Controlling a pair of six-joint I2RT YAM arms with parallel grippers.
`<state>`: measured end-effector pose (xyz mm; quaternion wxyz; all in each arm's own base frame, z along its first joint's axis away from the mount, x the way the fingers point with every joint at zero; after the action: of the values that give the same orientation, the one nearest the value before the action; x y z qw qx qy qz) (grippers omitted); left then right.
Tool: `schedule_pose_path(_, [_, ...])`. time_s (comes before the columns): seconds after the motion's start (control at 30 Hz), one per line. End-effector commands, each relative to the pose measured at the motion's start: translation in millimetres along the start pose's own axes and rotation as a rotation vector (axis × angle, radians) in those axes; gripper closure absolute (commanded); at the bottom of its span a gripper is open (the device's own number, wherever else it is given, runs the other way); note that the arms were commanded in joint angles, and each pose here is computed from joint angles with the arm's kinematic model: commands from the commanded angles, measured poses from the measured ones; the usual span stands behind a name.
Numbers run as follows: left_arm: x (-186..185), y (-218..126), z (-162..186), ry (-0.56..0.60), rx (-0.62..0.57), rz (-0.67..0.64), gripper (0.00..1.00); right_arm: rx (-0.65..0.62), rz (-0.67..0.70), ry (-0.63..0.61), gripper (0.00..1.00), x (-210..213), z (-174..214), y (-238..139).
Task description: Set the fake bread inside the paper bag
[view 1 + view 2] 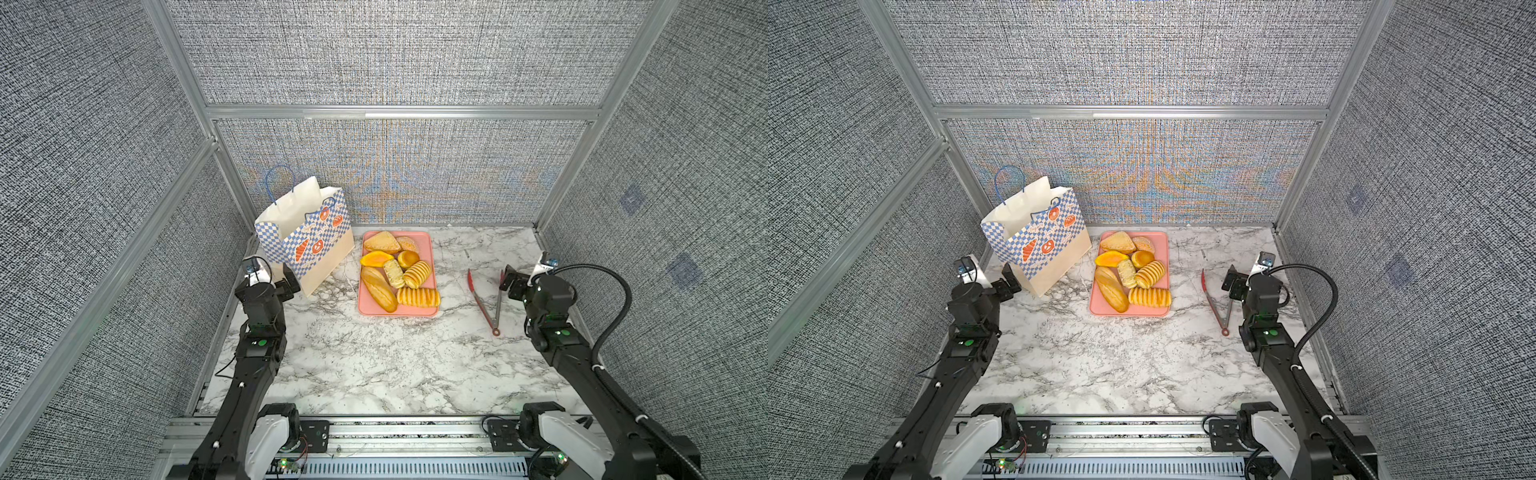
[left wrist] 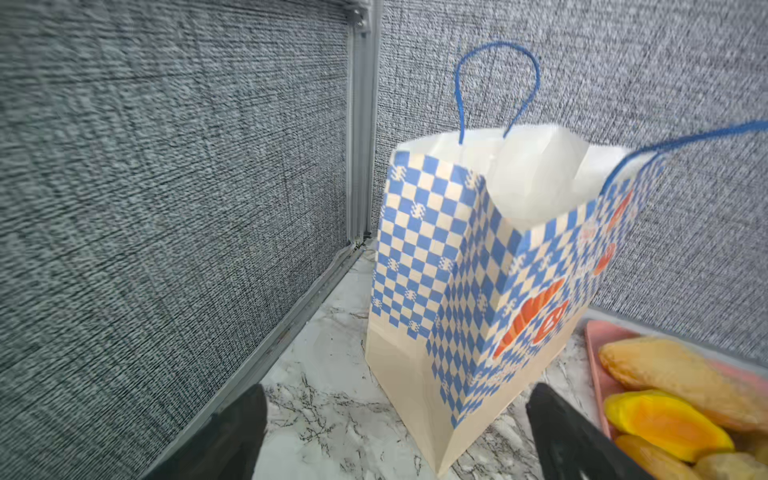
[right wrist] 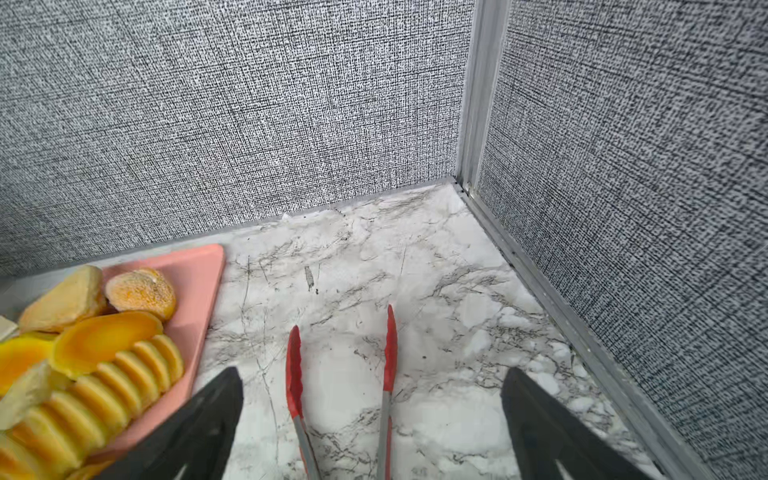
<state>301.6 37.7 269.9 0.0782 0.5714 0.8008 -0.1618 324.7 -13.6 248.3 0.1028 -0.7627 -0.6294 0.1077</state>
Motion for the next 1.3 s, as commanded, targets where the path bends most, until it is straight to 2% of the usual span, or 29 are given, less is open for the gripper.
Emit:
schedule_pose_path(0.0, [21,-27,-2,-0.084,0.091,-0.126,0.02,0.271,-0.027,0.021,0.01,0,37,-22])
schedule_pose_path(0.1, [16,-50,-32,-0.1,0.1,-0.121,0.02,0.22,-0.055,0.097,0.01,-1,30,-45])
schedule_pose_path(0.23, [-12,-60,-69,-0.052,0.184,-0.021,0.02,0.124,-0.247,0.167,0.01,15,12,-84])
schedule_pose_path(0.3, [-25,-58,-89,-0.018,0.219,0.003,0.02,0.168,-0.293,0.158,0.11,21,7,-93])
schedule_pose_path(0.4, [-43,-52,-115,0.018,0.257,0.032,0.02,0.302,-0.356,0.128,0.27,33,7,-93])
schedule_pose_path(0.57, [-63,-29,-143,0.06,0.302,0.033,0.04,0.393,-0.531,0.155,0.37,66,2,-90])
schedule_pose_path(0.7, [-73,5,-142,0.08,0.425,0.044,0.09,0.407,-0.615,0.116,0.4,99,-10,-93])
schedule_pose_path(0.73, [-75,16,-140,0.077,0.467,0.048,0.02,0.398,-0.641,0.093,0.4,110,-17,-96])
schedule_pose_path(0.93, [-66,82,-126,0.072,0.609,0.0,0.03,0.383,-0.852,-0.017,0.39,183,-33,-112])
schedule_pose_path(1.07, [-53,117,-117,0.091,0.652,-0.044,0.08,0.375,-0.949,-0.076,0.34,224,-39,-121])
schedule_pose_path(1.27, [-51,157,-116,0.183,0.593,-0.038,0.08,0.379,-1.035,-0.155,0.29,270,-35,-133])
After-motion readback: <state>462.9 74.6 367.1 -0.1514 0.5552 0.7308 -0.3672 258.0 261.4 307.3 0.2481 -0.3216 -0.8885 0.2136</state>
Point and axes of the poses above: each gripper's point midway between its finger pads, its own y axis out along the fingers, its own x axis along the line the jaws close on, z = x × y, the point moved 3 cm from there along -y, back along the fingers, and after that the axes turned 9 degrees about -y, right-handed, at the moved point
